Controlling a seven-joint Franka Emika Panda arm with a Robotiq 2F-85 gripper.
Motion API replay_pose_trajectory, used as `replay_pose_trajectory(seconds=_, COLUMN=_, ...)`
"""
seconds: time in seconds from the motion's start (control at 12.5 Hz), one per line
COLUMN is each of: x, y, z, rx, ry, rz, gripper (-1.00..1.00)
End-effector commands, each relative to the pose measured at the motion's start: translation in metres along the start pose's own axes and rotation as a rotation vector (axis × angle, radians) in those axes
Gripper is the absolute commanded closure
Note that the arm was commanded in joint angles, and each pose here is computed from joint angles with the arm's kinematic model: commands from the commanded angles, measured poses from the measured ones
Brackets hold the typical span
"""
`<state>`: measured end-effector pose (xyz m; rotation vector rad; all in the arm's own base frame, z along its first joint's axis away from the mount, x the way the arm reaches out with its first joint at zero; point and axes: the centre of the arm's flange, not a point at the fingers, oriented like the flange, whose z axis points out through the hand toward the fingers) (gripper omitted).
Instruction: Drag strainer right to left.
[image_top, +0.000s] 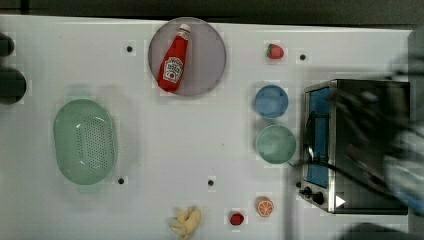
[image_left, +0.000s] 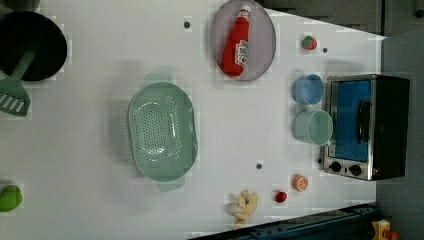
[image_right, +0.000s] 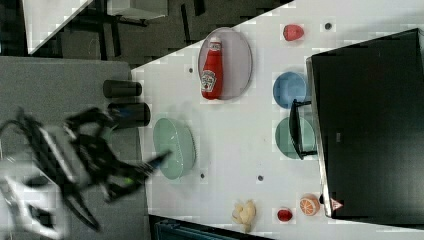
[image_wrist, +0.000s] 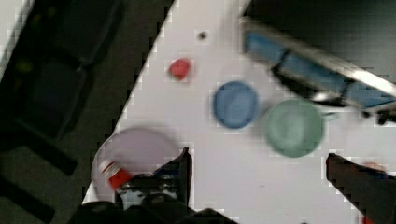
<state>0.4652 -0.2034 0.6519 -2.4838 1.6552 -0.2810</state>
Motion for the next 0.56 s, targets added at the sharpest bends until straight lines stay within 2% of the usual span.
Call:
replay_pose_trajectory(seconds=0.08, x=-0.1026, y=-0.0697, z=0.0739, rx=-0.199, ry=-0.076, rz=-0.310, gripper=-1.00)
replay_pose_trajectory(seconds=0.56, x=-0.1029, y=-0.0714, z=0.0795, rx=-0.213, ry=-0.075, rz=-0.309, gripper=-1.00)
